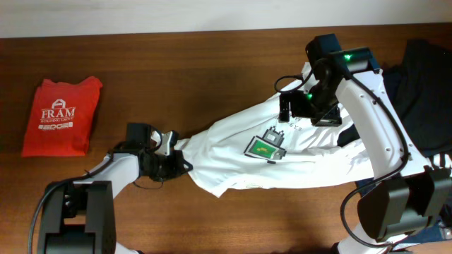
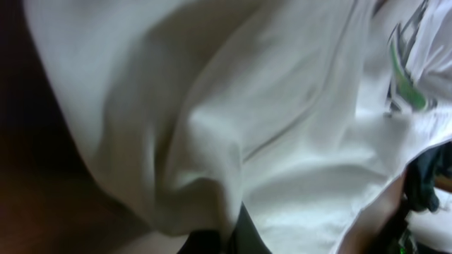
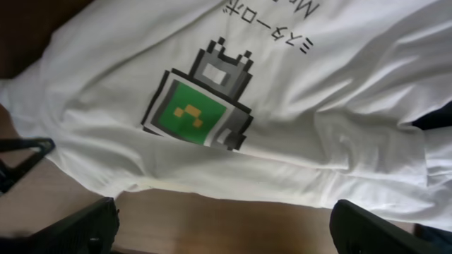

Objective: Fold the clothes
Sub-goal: 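Grasp the shirt's left side with the left gripper, spread it flat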

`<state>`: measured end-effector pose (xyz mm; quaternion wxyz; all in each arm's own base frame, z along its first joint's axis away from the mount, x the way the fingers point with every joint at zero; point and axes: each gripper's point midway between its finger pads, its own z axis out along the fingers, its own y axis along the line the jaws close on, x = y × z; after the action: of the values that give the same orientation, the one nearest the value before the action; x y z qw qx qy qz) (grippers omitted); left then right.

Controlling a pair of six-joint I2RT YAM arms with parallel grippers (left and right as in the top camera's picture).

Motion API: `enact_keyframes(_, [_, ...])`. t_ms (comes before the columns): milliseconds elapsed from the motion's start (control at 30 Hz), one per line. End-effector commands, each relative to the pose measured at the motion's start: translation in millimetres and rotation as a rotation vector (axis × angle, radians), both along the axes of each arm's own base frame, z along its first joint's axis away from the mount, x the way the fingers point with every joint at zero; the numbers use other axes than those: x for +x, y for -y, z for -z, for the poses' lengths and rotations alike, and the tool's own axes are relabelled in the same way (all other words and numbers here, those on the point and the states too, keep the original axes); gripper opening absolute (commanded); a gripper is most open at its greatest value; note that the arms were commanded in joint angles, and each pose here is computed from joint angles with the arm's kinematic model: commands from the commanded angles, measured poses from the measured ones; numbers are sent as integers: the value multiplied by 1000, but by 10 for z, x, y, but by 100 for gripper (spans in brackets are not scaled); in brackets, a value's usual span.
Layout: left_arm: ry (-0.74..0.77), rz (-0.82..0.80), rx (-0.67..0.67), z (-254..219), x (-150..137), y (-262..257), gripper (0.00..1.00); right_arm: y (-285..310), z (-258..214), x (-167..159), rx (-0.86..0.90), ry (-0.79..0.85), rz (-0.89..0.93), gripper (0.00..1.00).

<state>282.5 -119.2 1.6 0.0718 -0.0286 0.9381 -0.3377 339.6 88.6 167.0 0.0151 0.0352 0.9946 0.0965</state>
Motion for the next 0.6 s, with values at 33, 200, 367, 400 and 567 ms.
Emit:
enact_keyframes(33, [178, -168, 271, -314, 820, -637, 0, 215, -66, -55, -109, 11, 14, 99])
enact_keyframes(200, [550, -536, 542, -1701, 1950, -1984, 1, 420, -61, -73, -138, -8, 60, 99])
enact_keyframes(367, [231, -408, 372, -1286, 1354, -1629, 99, 416, -60, -82, -139, -12, 58, 99])
enact_keyframes(400, [54, -330, 328, -1118, 975, -1340, 99, 416, -60, -82, -139, -12, 58, 99])
enact_keyframes(567, [-241, -181, 319, -526, 160, -648, 99, 416, -60, -82, -139, -12, 58, 99])
